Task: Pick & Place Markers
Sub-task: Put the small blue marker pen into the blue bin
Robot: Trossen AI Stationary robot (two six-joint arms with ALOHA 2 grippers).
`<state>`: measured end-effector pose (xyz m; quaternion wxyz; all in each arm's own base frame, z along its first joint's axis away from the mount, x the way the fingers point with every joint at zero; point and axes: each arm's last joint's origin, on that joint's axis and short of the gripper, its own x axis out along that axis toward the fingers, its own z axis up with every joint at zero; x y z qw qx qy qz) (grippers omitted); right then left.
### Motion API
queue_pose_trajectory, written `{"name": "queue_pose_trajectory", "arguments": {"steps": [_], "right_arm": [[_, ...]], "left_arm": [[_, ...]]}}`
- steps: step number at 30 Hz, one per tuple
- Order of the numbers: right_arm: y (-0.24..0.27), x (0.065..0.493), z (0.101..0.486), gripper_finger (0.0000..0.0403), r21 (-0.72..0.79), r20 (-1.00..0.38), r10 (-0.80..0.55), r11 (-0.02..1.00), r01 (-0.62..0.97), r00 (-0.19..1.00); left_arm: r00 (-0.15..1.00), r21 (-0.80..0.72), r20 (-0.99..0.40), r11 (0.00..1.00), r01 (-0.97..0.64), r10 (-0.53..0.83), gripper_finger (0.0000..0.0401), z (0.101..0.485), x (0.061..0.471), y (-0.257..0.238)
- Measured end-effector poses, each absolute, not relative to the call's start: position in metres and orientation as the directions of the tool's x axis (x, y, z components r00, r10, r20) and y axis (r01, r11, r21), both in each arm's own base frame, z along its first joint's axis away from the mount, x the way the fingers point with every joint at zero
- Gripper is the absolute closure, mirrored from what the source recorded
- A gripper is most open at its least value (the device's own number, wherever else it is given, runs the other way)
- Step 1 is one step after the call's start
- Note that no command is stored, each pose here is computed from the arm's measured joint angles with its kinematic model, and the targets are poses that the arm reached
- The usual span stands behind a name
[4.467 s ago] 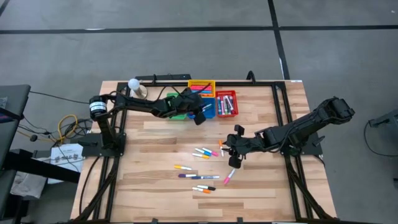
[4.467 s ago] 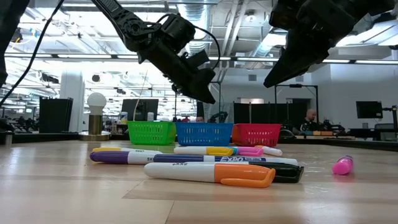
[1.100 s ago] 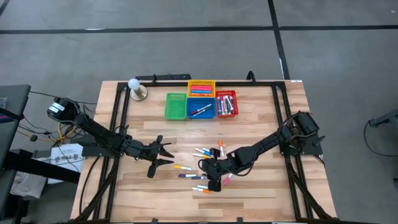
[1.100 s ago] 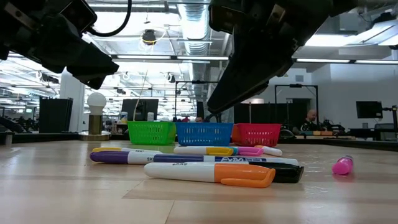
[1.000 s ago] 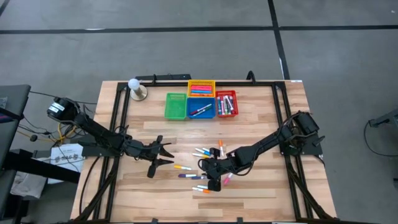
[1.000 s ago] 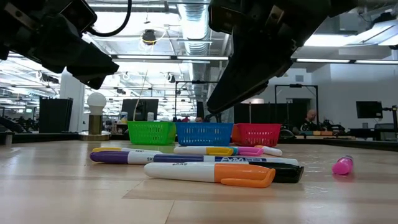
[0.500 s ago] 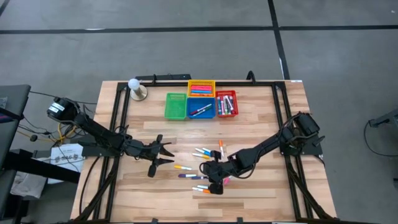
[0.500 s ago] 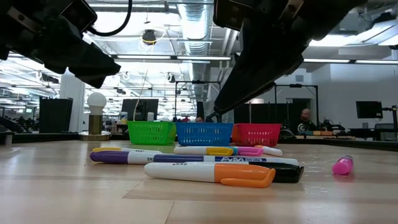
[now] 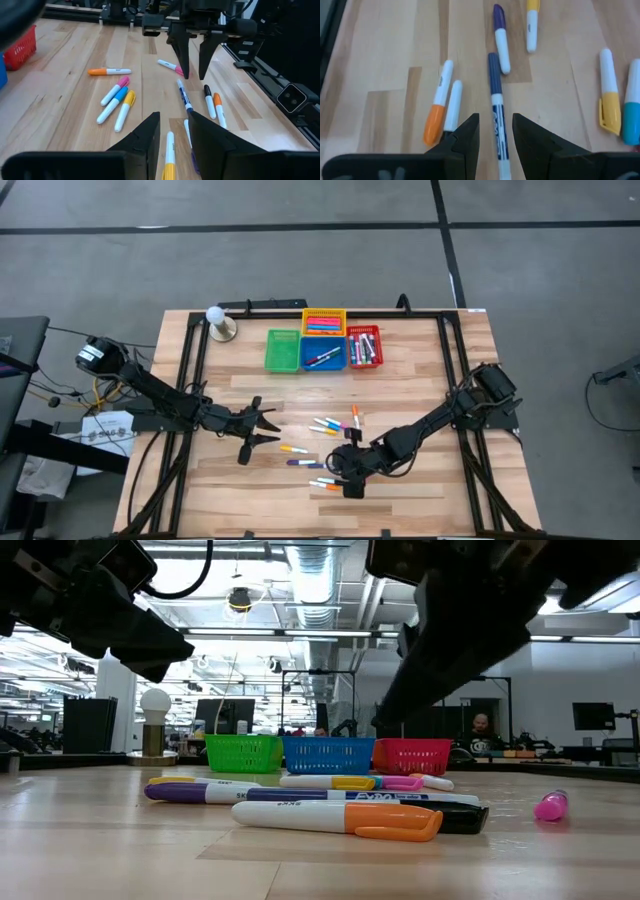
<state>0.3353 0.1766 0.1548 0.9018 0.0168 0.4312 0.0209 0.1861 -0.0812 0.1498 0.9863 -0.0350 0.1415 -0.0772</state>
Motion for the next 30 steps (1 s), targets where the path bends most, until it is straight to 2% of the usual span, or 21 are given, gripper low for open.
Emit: {"name": "queue_pose_trajectory", "arguments": {"steps": [20,30], "right_arm": [[0.172,0.330,0.149,0.0296,0.046,-0.820,0.020,0.998,0.031,0.572],[0.172,0.336,0.108,0.0296,0.023,-0.876,0.006,0.999,0.028,0.482]], "left_arm": [[0.948,-0.091,-0.274,0.986,0.143,-0.163,0.0299,0.150,0.186,-0.081],[0.948,-0.091,-0.274,0.985,0.143,-0.163,0.0299,0.150,0.186,-0.081]]}}
